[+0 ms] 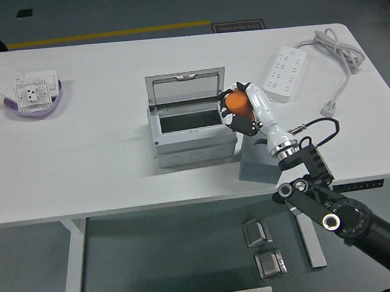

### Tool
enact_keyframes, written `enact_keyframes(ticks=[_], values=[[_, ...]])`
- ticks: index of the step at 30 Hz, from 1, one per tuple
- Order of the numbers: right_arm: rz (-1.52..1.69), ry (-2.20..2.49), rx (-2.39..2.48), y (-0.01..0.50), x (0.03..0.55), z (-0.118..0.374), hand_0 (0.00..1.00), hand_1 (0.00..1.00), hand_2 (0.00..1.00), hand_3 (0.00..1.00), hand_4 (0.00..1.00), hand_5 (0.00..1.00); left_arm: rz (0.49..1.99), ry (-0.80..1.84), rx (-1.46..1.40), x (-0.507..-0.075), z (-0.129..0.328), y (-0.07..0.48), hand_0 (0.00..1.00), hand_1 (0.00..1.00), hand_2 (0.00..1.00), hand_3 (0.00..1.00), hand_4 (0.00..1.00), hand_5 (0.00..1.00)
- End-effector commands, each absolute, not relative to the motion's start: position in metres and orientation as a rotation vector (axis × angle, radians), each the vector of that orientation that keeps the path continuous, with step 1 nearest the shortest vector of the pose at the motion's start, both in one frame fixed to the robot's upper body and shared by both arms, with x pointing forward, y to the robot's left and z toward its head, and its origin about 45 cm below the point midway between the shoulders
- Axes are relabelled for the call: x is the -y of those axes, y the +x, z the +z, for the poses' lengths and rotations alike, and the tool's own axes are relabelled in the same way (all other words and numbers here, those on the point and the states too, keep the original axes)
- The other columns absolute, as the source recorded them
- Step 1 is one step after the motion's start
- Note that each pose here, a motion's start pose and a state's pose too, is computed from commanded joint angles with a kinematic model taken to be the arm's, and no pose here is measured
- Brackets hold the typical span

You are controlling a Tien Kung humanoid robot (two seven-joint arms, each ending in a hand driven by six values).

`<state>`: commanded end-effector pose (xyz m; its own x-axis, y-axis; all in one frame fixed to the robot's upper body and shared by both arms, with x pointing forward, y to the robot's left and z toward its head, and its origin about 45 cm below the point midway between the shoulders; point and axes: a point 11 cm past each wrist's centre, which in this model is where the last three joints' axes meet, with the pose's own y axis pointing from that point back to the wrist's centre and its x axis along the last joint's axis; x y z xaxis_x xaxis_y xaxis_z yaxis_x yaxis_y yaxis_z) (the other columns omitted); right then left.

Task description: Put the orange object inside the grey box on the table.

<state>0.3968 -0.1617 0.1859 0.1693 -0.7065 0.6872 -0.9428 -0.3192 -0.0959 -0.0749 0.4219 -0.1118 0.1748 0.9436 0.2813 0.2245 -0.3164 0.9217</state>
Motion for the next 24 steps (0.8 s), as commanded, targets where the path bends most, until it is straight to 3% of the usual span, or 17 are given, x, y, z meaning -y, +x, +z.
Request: enact_keyframes(ticks=[1,7,8,13,14,24], values=[[0.932,2.099,1.552,0.397,0.159,0.186,0.312,0.213,0.320,0.232,0.002,0.002,1.192,1.690,-1.122,-0.422,-0.112,-0.075,0.632,0.549,0.542,0.584,0.421,0.089],[1.033,2.042,1.315,0.409,0.123,0.187,0.312,0.213,0.320,0.232,0.002,0.002,1.193,1.696,-1.115,-0.425,-0.111,-0.074,0.632,0.549,0.542,0.584,0.421,0.089],[1.049,2.023,1.282,0.411,0.119,0.186,0.199,0.198,0.314,0.227,0.002,0.002,1.194,1.697,-1.114,-0.426,-0.111,-0.073,0.630,0.550,0.544,0.584,0.423,0.092],[1.124,1.931,1.176,0.426,0.109,0.188,0.199,0.198,0.314,0.227,0.002,0.002,1.191,1.700,-1.109,-0.428,-0.110,-0.072,0.630,0.550,0.544,0.584,0.423,0.092],[1.132,1.920,1.166,0.429,0.108,0.189,0.117,0.188,0.315,0.223,0.002,0.002,1.191,1.701,-1.108,-0.428,-0.110,-0.071,0.630,0.550,0.544,0.586,0.424,0.093],[1.174,1.897,1.117,0.439,0.111,0.186,0.103,0.183,0.316,0.221,0.002,0.002,1.194,1.702,-1.089,-0.432,-0.109,-0.064,0.629,0.552,0.544,0.585,0.427,0.097]])
